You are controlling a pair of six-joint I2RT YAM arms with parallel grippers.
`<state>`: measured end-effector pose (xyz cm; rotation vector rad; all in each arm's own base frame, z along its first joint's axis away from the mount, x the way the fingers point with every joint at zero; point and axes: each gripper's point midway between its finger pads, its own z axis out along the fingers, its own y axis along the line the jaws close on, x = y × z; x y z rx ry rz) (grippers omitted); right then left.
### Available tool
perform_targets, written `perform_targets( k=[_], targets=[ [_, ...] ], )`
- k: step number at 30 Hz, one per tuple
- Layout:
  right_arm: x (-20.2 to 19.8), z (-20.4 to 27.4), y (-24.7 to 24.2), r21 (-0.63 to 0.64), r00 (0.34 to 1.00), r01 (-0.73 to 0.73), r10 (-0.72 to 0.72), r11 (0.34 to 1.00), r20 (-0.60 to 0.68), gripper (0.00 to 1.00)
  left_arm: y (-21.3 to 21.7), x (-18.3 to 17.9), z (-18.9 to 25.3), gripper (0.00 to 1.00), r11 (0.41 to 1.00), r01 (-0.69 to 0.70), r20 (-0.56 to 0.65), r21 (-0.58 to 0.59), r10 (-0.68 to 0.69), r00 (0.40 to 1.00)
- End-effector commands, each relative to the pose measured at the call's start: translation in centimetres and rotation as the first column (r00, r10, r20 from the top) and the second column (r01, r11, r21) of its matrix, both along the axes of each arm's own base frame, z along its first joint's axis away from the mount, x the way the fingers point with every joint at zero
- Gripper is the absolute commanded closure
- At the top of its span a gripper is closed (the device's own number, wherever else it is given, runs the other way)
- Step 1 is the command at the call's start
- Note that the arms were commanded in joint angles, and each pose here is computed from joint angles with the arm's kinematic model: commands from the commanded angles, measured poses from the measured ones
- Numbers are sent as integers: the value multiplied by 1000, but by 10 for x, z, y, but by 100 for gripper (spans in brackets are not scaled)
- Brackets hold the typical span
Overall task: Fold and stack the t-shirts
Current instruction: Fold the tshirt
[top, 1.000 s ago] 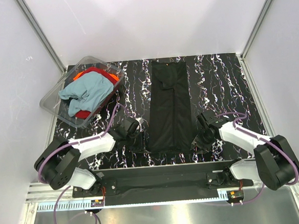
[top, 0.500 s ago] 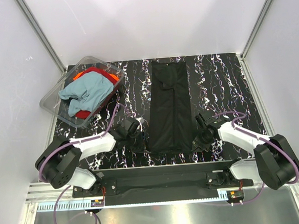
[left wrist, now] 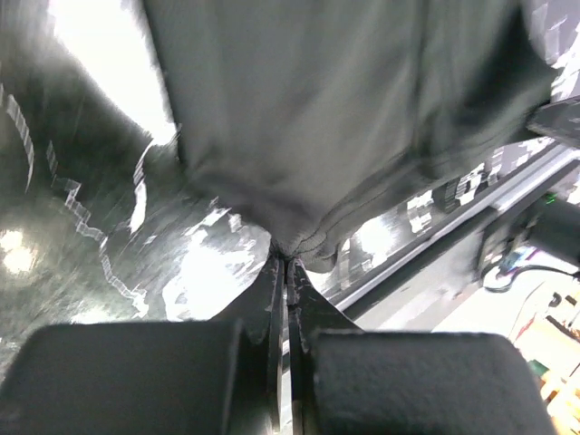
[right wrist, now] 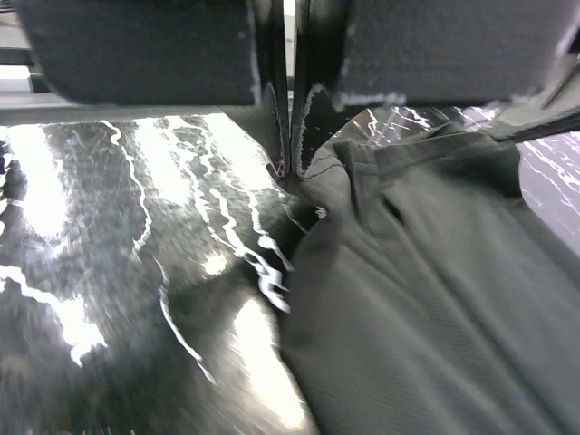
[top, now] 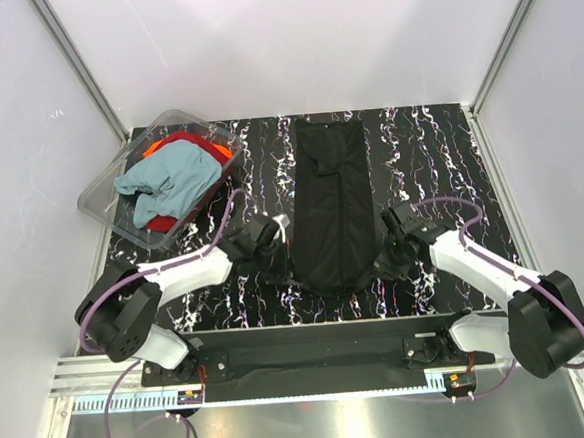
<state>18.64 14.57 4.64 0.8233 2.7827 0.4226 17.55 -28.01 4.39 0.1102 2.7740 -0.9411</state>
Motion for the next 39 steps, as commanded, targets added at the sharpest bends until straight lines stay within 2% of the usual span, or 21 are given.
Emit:
perform_targets(
  k=[1,8,12,18,23,28,35,39],
  targets=[
    [29,23,-5,-98,990,-77,87,992,108,100,-8,26,16,100,1000,-14,53,16,13,999],
    [81,44,-5,-198,961,-184,218,963,168,100,-8,76,26,100,997,-71,52,32,69,996],
    [122,59,-21,-201,951,-196,236,960,198,100,-12,118,35,100,996,-85,72,29,83,994],
    [174,74,-34,-237,913,-269,325,934,246,100,-24,181,56,100,995,-97,157,-11,98,983],
    [211,59,-30,-239,899,-313,368,919,237,100,-30,226,58,100,994,-110,200,3,107,974],
    [240,79,-20,-232,873,-320,381,919,305,100,-17,254,50,100,987,-162,179,-2,160,971],
    [276,79,-18,-214,850,-351,406,911,335,100,-23,292,66,100,990,-126,238,-69,139,961],
    [298,86,-15,-190,824,-378,423,906,378,100,-27,306,61,100,991,-105,244,-86,123,962]
  ],
)
